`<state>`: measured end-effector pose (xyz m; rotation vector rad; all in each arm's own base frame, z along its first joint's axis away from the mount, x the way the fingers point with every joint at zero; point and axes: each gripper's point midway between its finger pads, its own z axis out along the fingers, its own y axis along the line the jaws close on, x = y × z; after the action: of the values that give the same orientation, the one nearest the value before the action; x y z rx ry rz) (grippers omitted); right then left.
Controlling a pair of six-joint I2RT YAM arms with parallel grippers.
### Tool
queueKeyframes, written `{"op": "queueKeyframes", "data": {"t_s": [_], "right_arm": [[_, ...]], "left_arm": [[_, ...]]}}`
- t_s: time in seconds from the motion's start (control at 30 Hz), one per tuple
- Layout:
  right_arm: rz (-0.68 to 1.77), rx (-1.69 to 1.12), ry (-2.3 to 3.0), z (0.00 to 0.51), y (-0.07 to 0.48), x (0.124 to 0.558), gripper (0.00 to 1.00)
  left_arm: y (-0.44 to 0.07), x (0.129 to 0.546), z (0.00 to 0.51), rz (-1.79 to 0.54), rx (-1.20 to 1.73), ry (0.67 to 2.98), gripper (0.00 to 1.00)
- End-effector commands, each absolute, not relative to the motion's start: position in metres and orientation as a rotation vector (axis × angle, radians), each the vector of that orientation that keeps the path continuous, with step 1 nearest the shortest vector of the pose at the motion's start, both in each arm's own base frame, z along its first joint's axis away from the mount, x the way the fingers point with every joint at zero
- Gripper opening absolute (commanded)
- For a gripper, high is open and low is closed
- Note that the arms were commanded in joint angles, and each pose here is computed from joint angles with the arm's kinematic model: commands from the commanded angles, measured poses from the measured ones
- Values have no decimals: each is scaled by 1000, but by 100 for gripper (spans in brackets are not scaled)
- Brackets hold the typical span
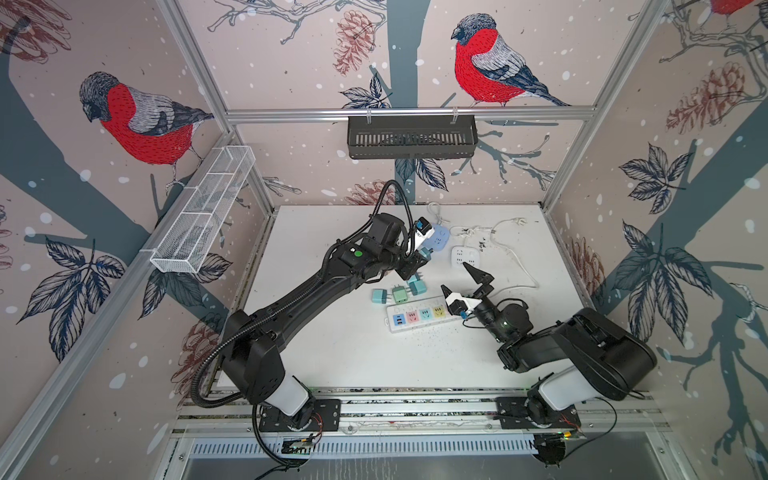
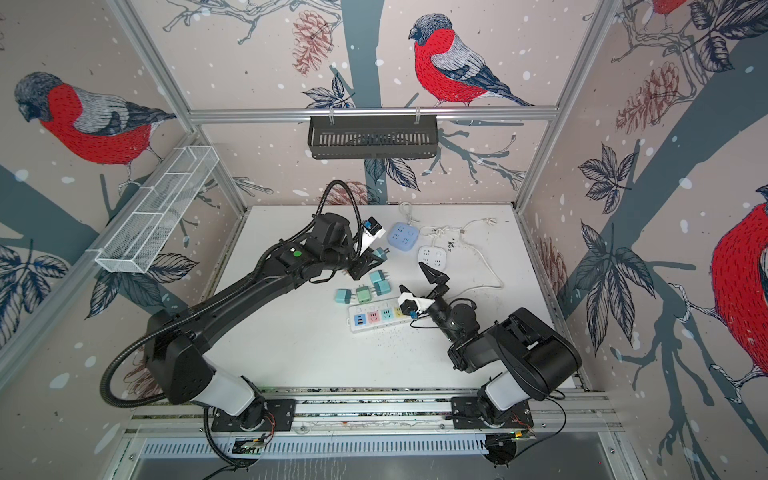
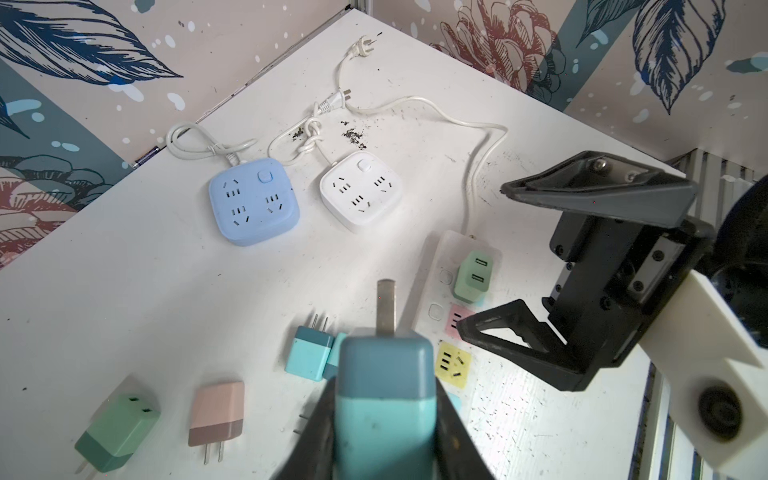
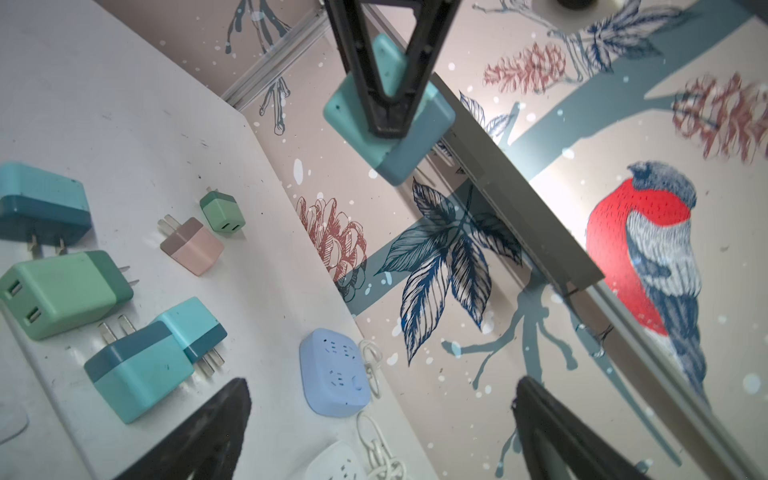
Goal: Insert the plug
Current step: 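Lift the teal adapter with the left gripper while the right gripper reaches toward it, then close the right gripper on the teal adapter held by the left gripper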
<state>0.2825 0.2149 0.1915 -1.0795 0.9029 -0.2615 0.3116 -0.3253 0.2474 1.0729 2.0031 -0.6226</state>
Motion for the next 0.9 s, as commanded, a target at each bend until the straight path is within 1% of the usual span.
{"op": "queueKeyframes", "data": {"t_s": [0.0, 0.1, 0.2, 0.33, 0.4, 0.53, 0.7, 0.87], "right_arm": [[-430, -1029, 527, 255, 218, 245, 99], [-492, -1152, 538, 248, 231, 250, 100], [-478, -1271, 691, 246, 238, 268, 93], [-480, -1282, 601, 253, 232, 241, 96], [-500, -1318, 619, 249, 234, 241, 92], [-558, -1361, 720, 236, 229, 256, 87], [-600, -1384, 673, 236, 235, 258, 89], [-685, -1423, 704, 230, 244, 270, 90]], "left_arm": [[-332, 296, 251, -667, 1082, 1963, 0], [-337, 284, 249, -687, 1109, 1951, 0], [-340, 282, 249, -701, 1121, 1950, 0], [-341, 287, 250, -683, 1112, 1959, 0], [-342, 288, 252, -684, 1108, 1963, 0], [-338, 290, 261, -659, 1082, 1953, 0], [-344, 284, 260, -695, 1113, 1947, 0], [-351, 281, 247, -661, 1152, 1967, 0]]}}
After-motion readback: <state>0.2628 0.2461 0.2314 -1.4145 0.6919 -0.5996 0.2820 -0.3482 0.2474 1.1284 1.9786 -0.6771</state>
